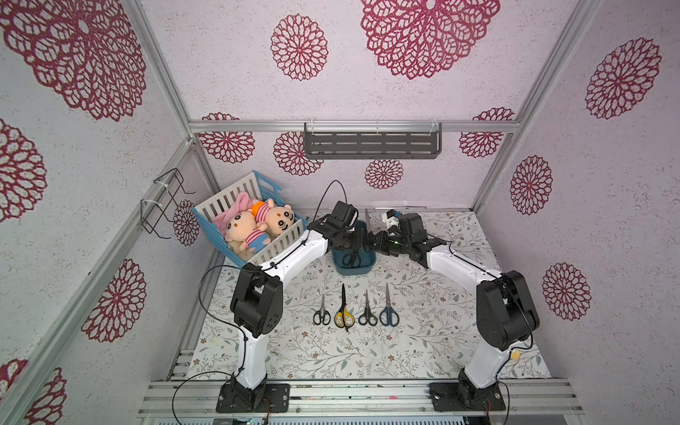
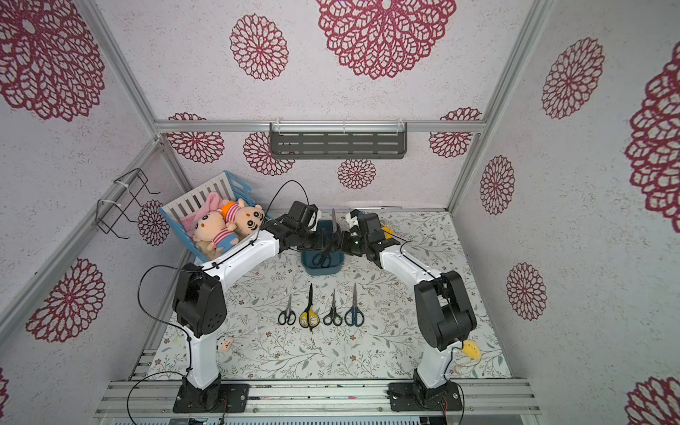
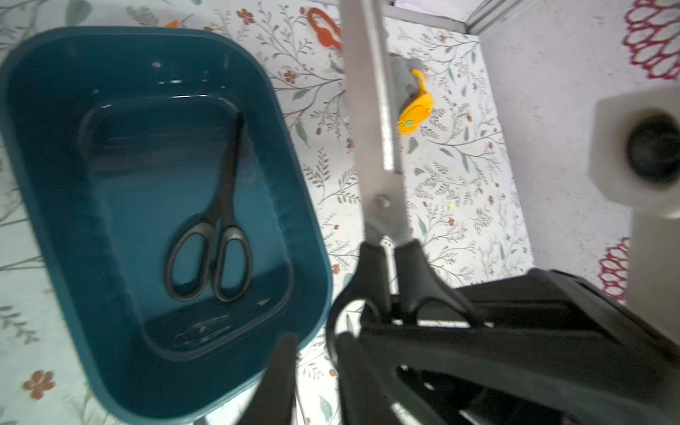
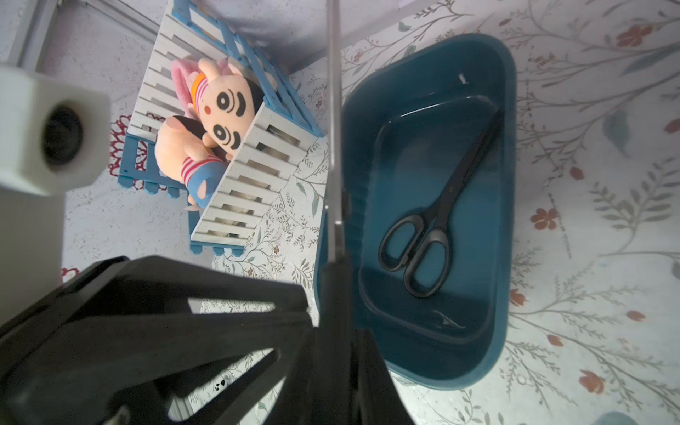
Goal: Take the scissors out of the storage box
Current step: Pick up the scissors from the storage box, then place the scissors at the center of the board.
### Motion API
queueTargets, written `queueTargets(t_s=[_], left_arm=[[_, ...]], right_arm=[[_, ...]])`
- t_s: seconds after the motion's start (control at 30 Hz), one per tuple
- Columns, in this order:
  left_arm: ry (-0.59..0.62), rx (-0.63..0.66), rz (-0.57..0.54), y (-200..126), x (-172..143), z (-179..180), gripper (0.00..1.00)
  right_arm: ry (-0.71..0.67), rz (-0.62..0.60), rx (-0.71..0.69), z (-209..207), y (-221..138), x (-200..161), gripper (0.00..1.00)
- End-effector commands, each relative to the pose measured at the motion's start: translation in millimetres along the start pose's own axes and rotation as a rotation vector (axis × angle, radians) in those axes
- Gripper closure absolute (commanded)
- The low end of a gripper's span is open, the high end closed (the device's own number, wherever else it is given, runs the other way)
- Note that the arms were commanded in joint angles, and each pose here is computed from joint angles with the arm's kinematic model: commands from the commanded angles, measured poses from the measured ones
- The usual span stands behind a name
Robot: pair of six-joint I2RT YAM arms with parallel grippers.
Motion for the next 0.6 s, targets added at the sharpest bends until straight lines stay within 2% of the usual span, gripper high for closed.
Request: queueTargets(t_s=[0.0, 0.03, 0.17, 0.2, 0.27, 0.4, 0.57], left_arm=[[-0.018, -0.033, -0.065, -15, 14, -14, 0.34], [-0.024, -0.026, -0.064, -15, 14, -10, 0.02], [-0.035, 0.048, -0.043, -15, 10, 11, 0.03], [-0.022, 0.068, -0.077, -33, 17, 11, 0.03], [-0.011, 0.165, -0.085, -40, 19, 30, 0.03], [-0.02, 0.294, -0.08, -53, 25, 64, 0.03], [-0.043, 0.339, -0.106, -66, 30, 82, 0.03]], right_arm=[[-0.016, -0.021, 0.018, 10, -6, 7, 0.88], [-0.012, -0.025, 0.0, 6, -9, 8, 0.88], [0.002, -0.016, -0.139, -25, -31, 2, 0.89], [0.01, -0.007, -0.164, -32, -37, -3, 0.89], [0.039, 0.014, -0.21, -50, -51, -22, 0.88], [0.129, 0.096, -0.293, -85, -69, -82, 0.88], [0.216, 0.148, -0.366, -113, -94, -140, 0.88]])
Point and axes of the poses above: each gripper's point midway between its finger pads, its own y axis out along the fingers, its own z axis along the line the jaws close on, x = y × z, the point moved 1 cm from there along -y, back along the fingers, and after that the axes turned 4 degrees about y, right-handed, at the moved point
